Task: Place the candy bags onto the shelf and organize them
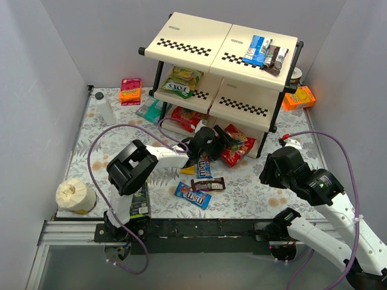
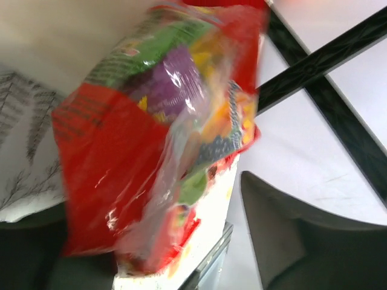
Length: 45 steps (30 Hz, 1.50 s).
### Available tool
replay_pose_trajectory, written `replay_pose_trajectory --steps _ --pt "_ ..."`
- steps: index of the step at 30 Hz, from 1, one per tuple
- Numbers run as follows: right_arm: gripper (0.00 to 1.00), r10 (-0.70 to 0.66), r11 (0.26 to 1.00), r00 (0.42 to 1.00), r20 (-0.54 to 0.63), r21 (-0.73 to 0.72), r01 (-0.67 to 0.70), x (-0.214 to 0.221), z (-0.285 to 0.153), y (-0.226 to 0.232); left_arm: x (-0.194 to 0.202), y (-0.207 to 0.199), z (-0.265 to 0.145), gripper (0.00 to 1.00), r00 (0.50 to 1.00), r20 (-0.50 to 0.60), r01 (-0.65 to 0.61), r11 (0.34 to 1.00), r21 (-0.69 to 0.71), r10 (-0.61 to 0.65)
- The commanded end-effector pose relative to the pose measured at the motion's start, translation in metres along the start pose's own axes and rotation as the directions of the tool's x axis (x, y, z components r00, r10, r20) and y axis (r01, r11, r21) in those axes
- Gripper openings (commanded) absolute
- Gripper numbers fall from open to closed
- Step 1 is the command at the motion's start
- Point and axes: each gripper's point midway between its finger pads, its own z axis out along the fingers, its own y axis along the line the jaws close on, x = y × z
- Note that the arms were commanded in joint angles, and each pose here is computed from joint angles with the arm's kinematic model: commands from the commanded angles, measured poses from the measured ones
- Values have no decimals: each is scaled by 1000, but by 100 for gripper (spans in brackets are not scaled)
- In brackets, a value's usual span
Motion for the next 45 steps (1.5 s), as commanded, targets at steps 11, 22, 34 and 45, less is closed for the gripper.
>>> replay_pose_trajectory --steps 11,22,34,45 --pt "73 -189 975 980 63 -110 195 -33 16 39 -1 -8 -98 98 990 12 140 972 -191 -140" --pt "71 -415 885 896 159 -156 438 -47 51 99 -57 39 -211 98 985 131 -41 893 -449 111" --pt "67 -792 609 600 109 88 788 -34 131 124 -113 72 -278 98 983 172 11 902 -432 70" --pt "61 -905 423 415 92 107 900 -26 169 130 -133 60 -270 98 985 164 7 931 -366 57"
